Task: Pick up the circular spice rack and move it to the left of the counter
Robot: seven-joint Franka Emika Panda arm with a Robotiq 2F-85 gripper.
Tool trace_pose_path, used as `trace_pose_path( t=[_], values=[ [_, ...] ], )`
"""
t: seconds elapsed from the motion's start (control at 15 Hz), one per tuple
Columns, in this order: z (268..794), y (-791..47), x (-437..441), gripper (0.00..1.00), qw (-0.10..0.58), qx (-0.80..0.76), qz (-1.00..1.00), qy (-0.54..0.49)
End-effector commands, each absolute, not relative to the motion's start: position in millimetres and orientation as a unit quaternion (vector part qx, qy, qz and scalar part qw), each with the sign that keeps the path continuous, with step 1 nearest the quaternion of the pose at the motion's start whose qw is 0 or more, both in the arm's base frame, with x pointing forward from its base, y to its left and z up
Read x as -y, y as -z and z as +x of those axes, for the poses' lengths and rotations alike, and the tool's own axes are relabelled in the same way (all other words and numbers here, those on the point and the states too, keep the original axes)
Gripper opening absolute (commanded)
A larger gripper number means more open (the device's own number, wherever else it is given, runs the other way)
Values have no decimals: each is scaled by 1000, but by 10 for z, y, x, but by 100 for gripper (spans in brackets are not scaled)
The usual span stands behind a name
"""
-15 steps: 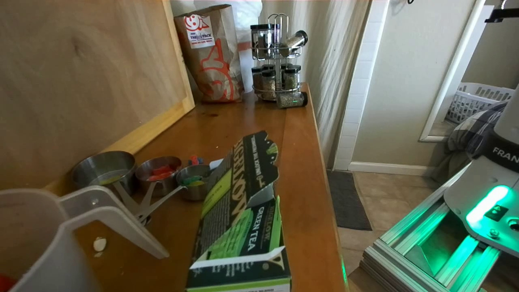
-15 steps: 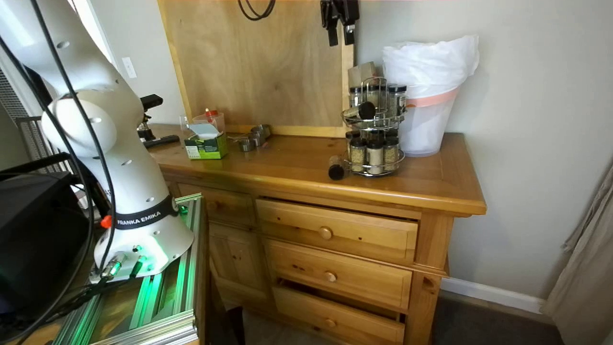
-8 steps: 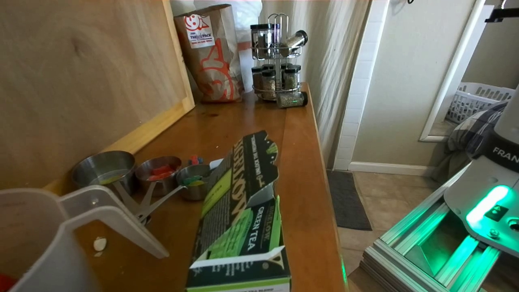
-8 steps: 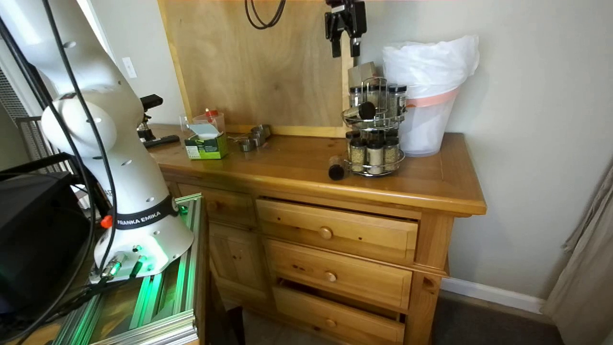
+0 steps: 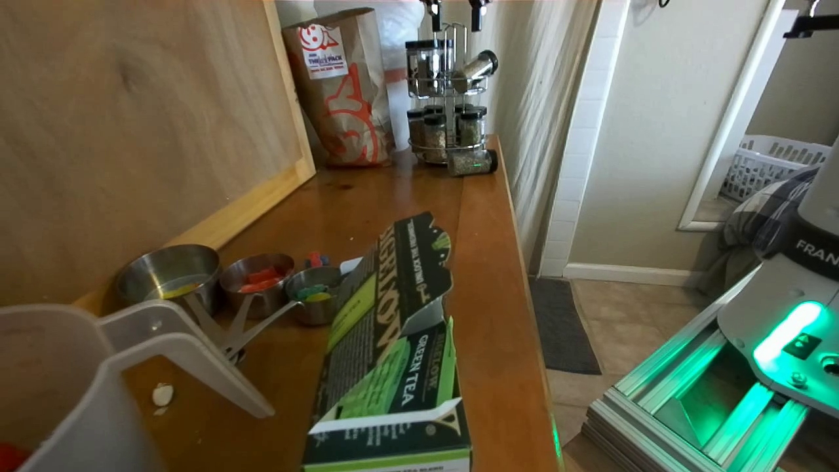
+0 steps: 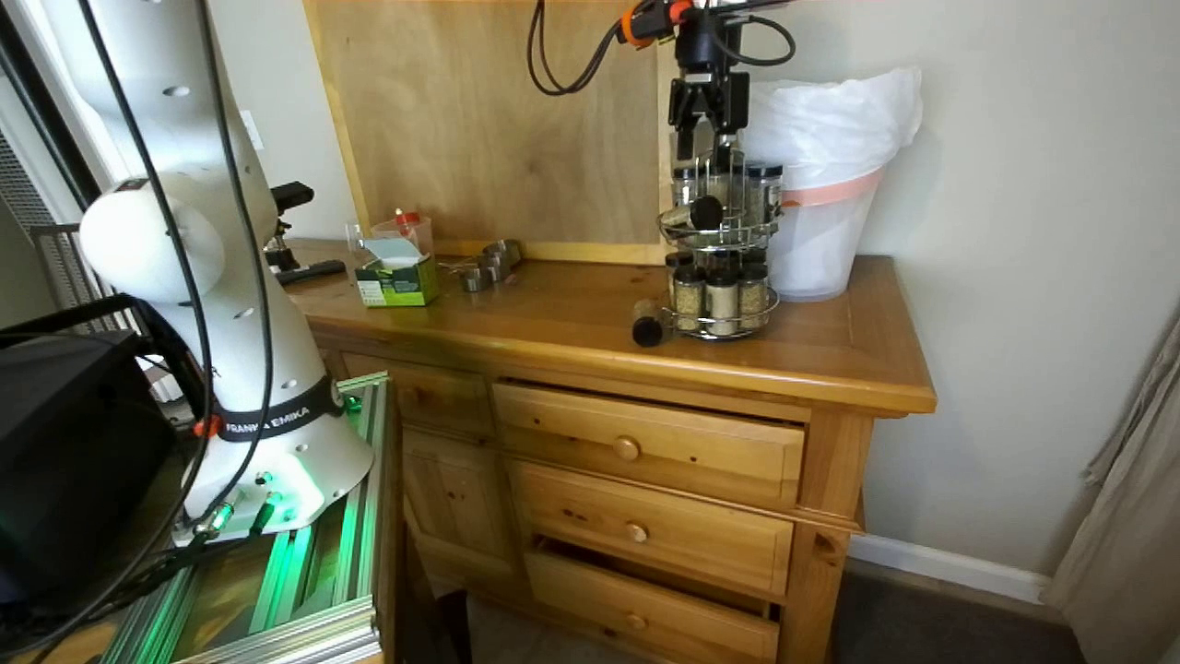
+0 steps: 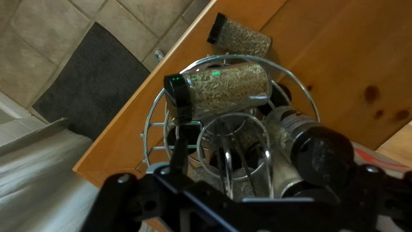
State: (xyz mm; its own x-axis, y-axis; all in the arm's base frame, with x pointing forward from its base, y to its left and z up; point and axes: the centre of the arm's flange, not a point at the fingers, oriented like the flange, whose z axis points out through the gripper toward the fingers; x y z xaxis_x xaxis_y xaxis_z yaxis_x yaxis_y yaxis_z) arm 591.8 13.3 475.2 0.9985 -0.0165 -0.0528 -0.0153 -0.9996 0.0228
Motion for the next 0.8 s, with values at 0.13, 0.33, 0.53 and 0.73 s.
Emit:
trace_pose_path(
  t=[0.13, 0.33, 0.53, 0.73],
  values=[
    [6255, -4829, -18, 96, 4, 41, 999, 25],
    [6256, -4858, -9, 86, 12, 39, 998, 38],
    [6209, -4849, -27, 72, 14, 36, 997, 59],
    [6136, -4838, -43, 70, 13, 35, 996, 77]
  ],
)
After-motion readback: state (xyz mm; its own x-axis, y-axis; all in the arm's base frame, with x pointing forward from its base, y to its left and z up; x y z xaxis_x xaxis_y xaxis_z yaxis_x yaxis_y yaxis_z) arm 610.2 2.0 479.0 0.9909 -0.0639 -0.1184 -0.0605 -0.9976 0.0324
